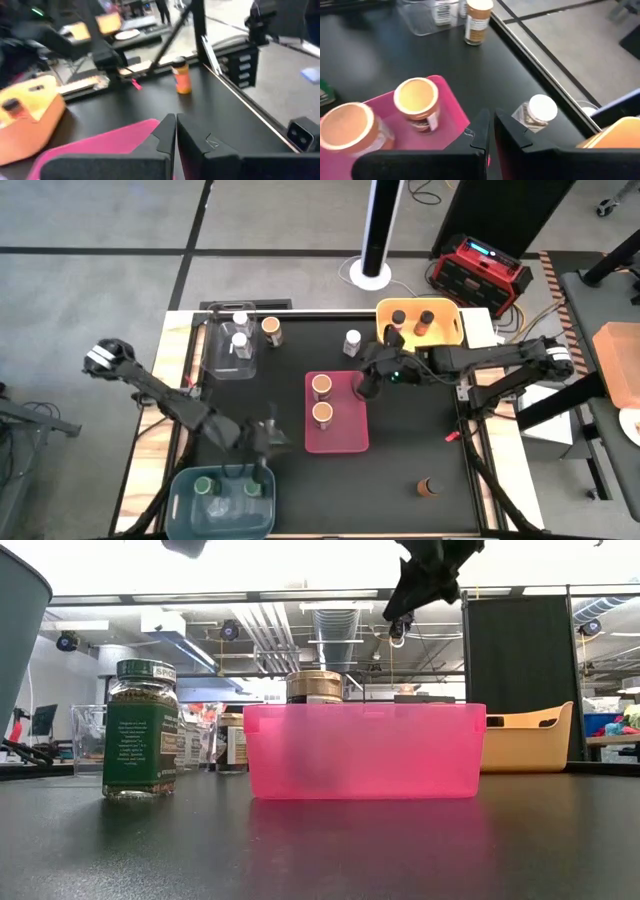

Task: Sort spices by type
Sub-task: Put the green seasoning bottle into the blue bin

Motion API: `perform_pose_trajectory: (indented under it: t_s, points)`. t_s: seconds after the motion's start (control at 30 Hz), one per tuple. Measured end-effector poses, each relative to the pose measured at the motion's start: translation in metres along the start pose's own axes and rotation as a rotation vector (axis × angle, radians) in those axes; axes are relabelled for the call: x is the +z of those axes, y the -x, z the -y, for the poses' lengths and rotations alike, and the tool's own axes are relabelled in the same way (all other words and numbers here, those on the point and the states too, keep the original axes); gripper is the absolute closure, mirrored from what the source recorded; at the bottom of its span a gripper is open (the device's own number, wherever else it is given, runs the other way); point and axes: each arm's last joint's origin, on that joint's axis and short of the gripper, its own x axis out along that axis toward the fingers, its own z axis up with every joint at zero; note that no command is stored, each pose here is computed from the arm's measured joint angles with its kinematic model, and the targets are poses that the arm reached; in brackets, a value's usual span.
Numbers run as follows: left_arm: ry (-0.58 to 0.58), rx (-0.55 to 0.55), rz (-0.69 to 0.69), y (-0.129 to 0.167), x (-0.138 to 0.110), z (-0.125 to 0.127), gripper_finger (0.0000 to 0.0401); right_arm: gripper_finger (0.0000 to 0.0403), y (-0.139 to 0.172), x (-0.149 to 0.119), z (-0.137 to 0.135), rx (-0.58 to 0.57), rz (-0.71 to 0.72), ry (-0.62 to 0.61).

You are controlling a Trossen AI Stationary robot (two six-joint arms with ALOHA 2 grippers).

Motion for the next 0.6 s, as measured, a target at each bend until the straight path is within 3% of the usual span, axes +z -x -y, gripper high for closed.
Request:
perform_pose_trajectory:
  t_s: [0.13,0.37,0.6]
  points:
    - [-0.022,0.044,0.012,0.032,0.006,-0.026,0.0401,0.0386,-0.008,0.003,0.018,-0.03,-0.015,-0.033]
    - [0.038,0.276,-0.005,0.084,0.014,-0.082,0.0401,0.0386,-0.024,0.006,0.047,-0.008,-0.055,-0.065]
    - [0.122,0.438,-0.082,0.126,0.023,-0.107,0.0401,0.0386,-0.035,0.012,0.052,-0.013,-0.007,-0.057]
